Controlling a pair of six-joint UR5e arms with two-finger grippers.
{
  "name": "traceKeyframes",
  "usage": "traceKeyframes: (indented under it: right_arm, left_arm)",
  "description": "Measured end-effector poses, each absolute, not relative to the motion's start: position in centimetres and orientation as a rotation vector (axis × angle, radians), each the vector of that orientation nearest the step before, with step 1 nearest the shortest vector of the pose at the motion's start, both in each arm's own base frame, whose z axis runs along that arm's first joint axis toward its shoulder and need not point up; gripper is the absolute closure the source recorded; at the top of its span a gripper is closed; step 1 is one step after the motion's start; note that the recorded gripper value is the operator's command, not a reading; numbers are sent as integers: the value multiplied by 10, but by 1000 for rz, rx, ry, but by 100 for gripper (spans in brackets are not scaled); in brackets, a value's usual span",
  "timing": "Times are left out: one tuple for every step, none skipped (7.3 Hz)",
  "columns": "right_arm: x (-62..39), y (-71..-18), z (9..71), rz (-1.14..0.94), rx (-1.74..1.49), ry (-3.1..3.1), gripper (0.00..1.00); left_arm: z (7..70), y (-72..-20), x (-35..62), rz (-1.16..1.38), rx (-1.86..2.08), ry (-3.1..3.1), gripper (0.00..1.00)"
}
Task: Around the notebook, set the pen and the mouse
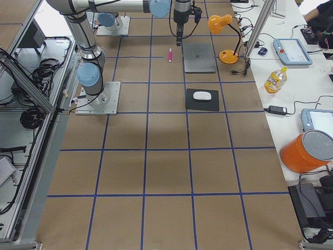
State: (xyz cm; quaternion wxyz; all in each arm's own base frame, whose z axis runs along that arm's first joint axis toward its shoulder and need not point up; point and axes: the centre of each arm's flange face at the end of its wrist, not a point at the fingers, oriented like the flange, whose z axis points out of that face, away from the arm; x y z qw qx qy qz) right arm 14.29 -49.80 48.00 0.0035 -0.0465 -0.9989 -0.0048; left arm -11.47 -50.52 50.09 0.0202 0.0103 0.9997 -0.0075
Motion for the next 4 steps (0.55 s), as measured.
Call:
traceKeyframes:
  right_arm:
    - [143, -498, 481, -13, -146, -3132, 0]
    - [143, -498, 481, -13, -147, -3132, 0]
    - [142, -498, 481, -13, -148, -3131, 0]
    - [142, -497, 481, -13, -147, -3131, 0]
  left_arm:
    - [501, -505, -115, -26, 26, 3100, 0]
    - [502, -505, -115, -28, 21, 3100, 0]
    - [502, -505, -115, -31, 12, 3101, 0]
    - [504, -504, -116, -36, 7, 3111, 0]
